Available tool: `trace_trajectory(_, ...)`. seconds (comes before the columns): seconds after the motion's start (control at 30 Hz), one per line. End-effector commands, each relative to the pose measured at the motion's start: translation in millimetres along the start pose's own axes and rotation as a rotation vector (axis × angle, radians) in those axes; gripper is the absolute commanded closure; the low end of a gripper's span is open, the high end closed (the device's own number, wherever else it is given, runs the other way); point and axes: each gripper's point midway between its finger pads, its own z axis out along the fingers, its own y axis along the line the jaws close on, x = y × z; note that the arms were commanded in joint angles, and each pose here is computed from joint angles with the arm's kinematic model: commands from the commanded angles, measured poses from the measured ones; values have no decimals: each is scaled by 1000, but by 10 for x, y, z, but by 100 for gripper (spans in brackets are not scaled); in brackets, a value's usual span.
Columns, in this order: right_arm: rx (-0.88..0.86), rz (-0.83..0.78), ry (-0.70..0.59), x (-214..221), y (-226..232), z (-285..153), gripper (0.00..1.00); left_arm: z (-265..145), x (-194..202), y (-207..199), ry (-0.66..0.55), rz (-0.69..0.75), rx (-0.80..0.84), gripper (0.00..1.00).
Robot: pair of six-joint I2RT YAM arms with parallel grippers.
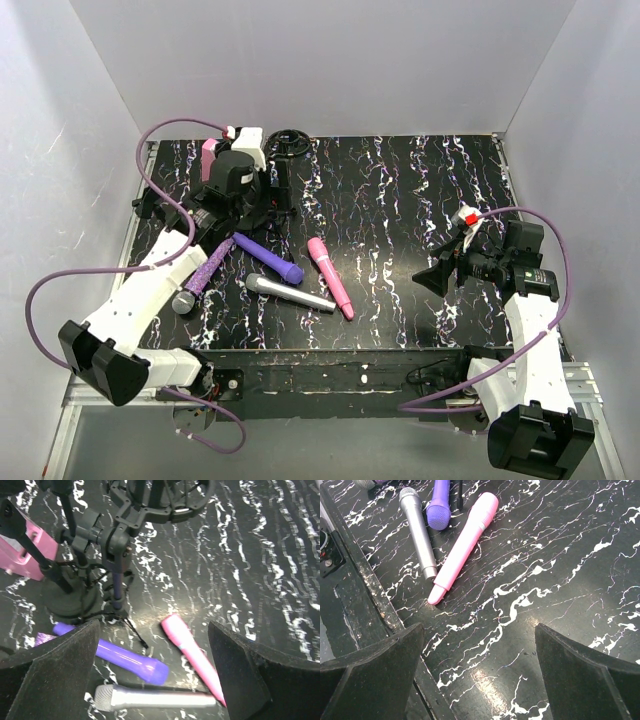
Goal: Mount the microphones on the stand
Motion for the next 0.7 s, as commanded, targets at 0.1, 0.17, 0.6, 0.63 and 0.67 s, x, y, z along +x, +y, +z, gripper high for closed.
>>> trace_trajectory(0.1, 5, -54, -16, -62, 2, -14, 2, 297, -159, 183, -184, 153, -78, 20)
trace_trajectory(0.17, 12, -59, -16, -65, -7, -17, 2, 384, -147, 171, -231, 166, -62, 22)
trace_trajectory(0.6, 28, -61, -9, -63, -34, -23, 2, 808, -162, 306, -338, 223, -136, 55)
trace_trajectory(0.63, 29, -61, -9, -64, -34, -25, 2, 828, -155, 326, -334, 222, -146, 59)
trace_trajectory(0.67, 32, -62, -9, -65, -38, -29, 2, 849, -148, 342, -332, 222, -154, 65)
